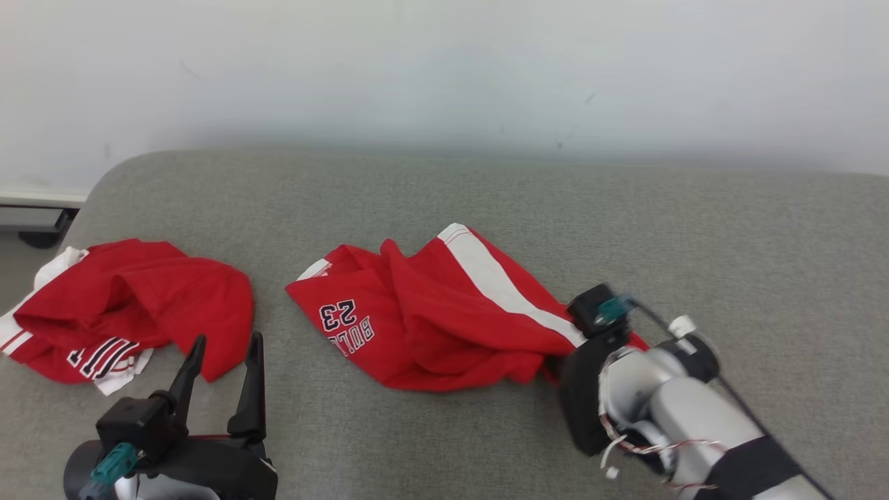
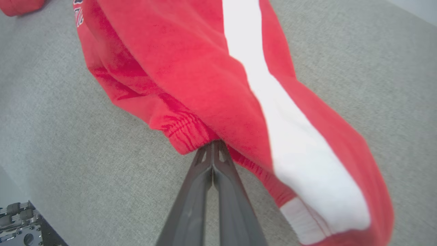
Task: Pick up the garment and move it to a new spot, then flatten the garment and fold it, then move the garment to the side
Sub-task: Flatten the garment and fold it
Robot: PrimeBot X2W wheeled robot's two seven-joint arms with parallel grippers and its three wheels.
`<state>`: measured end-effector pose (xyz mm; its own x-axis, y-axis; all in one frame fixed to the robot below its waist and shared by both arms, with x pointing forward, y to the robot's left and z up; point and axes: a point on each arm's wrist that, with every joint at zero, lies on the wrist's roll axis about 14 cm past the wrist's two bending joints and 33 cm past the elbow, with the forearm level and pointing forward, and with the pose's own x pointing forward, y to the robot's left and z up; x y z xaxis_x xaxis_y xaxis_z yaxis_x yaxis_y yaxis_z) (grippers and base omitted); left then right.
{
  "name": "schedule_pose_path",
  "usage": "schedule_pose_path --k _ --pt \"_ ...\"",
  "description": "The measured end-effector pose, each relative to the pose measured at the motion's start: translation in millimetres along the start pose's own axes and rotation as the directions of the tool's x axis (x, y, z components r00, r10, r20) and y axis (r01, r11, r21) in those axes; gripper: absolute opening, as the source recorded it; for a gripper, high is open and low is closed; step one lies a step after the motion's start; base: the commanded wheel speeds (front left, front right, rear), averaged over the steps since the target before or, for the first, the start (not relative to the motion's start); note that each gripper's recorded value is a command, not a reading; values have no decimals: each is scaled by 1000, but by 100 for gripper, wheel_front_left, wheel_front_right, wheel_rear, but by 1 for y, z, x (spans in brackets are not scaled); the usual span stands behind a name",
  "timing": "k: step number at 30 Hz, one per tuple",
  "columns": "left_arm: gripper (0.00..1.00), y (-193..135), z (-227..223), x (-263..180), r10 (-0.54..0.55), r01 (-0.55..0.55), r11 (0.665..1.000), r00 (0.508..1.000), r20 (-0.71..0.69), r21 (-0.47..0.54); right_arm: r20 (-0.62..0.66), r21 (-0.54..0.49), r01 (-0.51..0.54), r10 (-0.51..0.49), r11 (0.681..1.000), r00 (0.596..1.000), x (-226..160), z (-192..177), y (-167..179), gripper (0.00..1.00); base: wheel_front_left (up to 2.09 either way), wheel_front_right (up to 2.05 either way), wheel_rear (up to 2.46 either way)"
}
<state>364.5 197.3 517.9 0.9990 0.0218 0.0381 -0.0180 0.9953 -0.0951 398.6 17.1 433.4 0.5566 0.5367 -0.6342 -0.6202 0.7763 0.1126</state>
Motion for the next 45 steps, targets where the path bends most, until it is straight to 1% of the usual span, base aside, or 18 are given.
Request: schedule_pose_path --k 4,6,9,12,13,14,15,17,19,24,26,31,34,38,40,41,42,45 --pt "100 -6 0 3 -18 18 1000 1000 1 -2 113 35 48 -52 998 992 -21 24 -30 0 0 0 0" --pt "100 -9 1 4 -29 29 1000 1000 3 -1 146 35 72 -76 997 986 -32 30 -41 0 0 0 0" --pt "100 -19 2 7 -57 57 998 998 10 1 183 66 116 -126 991 975 -49 29 -59 0 0 0 0" --pt "100 -28 1 8 -83 83 997 997 4 -3 190 77 122 -134 990 972 -56 28 -62 0 0 0 0" --pt "100 -31 1 8 -91 91 996 996 5 -6 182 84 110 -123 990 976 -55 23 -58 15 0 0 0" --pt "100 -34 0 8 -97 97 995 995 1 -8 170 90 101 -115 991 979 -53 18 -53 96 0 0 0" --pt "100 -36 -1 8 -102 102 995 995 -4 -9 147 89 97 -109 991 983 -50 11 -49 100 0 0 0" --pt "100 -38 -4 8 -106 106 994 994 -13 -12 122 87 95 -106 992 987 -47 4 -46 100 0 0 0" --pt "100 -38 -5 9 -106 105 994 994 -20 -13 115 69 110 -118 991 986 -45 5 -49 100 0 0 0" --pt "100 -33 -6 10 -92 92 996 995 -24 -11 161 -1 136 -134 991 978 -47 36 -55 100 0 0 0" --pt "100 -32 -6 9 -87 87 996 996 -25 -12 153 -18 137 -132 990 979 -45 39 -55 100 0 0 0" --pt "100 -26 -7 8 -71 70 997 997 -29 -11 80 -74 134 -129 988 988 -37 31 -52 100 0 0 0" --pt "100 -23 -7 7 -61 61 998 998 -31 -10 -4 -101 122 -123 987 992 -30 15 -51 100 0 0 0" --pt "100 -22 -6 7 -57 57 998 998 -33 -11 -71 -149 133 -145 980 987 -23 4 -59 100 0 0 0" --pt "100 -23 -8 6 -59 59 998 997 -39 -15 -103 -157 131 -149 979 983 -20 -2 -61 100 0 0 0" --pt "100 -23 -9 6 -58 57 998 997 -42 -15 -123 -161 128 -149 979 981 -18 -7 -61 43 0 0 0" --pt "100 -23 -9 6 -58 57 998 997 -42 -15 -123 -161 128 -149 979 981 -18 -7 -61 0 0 0 0" --pt "100 -17 -9 4 -42 42 999 998 -43 -13 -129 -172 113 -136 979 982 -15 -8 -58 0 0 0 0"
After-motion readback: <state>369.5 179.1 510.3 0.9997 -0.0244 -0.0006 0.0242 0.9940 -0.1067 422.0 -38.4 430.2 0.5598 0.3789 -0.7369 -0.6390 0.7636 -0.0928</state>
